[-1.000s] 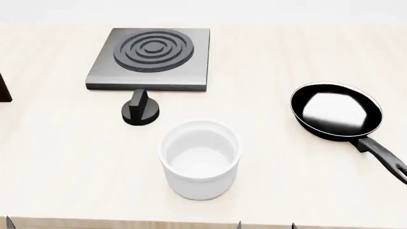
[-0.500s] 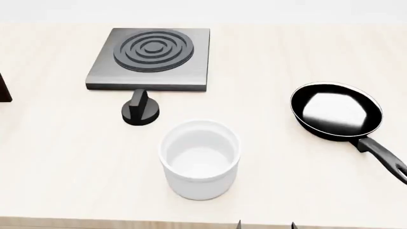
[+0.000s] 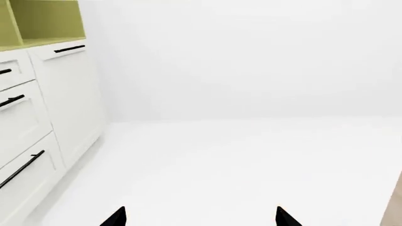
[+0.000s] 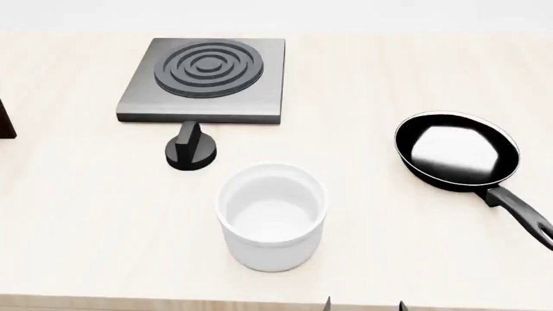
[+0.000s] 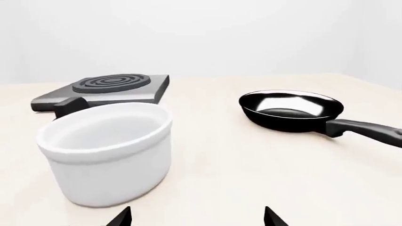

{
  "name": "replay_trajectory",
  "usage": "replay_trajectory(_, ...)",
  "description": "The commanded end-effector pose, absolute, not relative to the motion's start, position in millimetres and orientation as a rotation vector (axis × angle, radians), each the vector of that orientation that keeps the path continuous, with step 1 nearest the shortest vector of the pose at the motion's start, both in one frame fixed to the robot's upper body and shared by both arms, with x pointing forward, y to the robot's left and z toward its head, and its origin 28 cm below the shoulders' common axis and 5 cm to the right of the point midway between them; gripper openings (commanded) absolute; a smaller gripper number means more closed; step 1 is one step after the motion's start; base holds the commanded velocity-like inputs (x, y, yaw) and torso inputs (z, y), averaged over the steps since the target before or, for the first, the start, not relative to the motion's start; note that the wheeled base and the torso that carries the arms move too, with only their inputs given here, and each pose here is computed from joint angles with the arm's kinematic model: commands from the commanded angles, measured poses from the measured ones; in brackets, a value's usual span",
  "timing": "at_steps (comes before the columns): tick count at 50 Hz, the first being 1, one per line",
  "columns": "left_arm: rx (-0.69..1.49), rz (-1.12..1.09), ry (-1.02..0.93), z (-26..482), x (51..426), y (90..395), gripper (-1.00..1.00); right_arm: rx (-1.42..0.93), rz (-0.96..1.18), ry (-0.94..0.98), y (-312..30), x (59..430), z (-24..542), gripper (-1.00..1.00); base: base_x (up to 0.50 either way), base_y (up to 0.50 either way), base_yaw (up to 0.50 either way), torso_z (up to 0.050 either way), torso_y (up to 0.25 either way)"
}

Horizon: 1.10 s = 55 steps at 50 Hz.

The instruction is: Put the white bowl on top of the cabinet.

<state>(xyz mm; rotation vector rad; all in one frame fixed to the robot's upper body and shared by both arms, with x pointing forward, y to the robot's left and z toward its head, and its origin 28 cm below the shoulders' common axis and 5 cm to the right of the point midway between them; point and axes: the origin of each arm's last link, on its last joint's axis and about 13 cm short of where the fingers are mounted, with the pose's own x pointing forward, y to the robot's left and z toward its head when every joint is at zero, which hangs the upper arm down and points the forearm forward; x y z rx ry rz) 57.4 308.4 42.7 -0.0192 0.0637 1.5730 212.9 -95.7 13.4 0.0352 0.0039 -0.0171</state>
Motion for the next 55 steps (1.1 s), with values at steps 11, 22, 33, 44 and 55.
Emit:
replay_trajectory(11, -0.116, 1.612, 0.106, 36, 57, 310, 1.00, -0.012, -0.006, -0.004, -95, 213, 13, 1.00, 0.00, 0.34, 0.00, 0.000, 0.000)
replay_trajectory(22, -0.130, 1.603, 0.105, 36, 57, 310, 1.00, -0.013, -0.045, -0.037, -95, 212, 15, 1.00, 0.00, 0.07, 0.00, 0.000, 0.000)
replay_trajectory(33, -0.122, 1.611, 0.116, 33, 57, 310, 1.00, 0.034, -0.033, -0.295, -85, 190, 101, 1.00, 0.00, 0.00, 0.00, 0.000, 0.000)
replay_trajectory(44, -0.115, 1.608, 0.122, 32, 59, 310, 1.00, 0.064, -0.006, -0.496, -79, 168, 170, 1.00, 0.00, 0.00, 0.00, 0.000, 0.000)
replay_trajectory(55, -0.112, 1.607, 0.129, 30, 59, 310, 1.00, 0.011, -0.035, -0.461, -77, 164, 180, 1.00, 0.04, 0.00, 0.00, 0.000, 0.000)
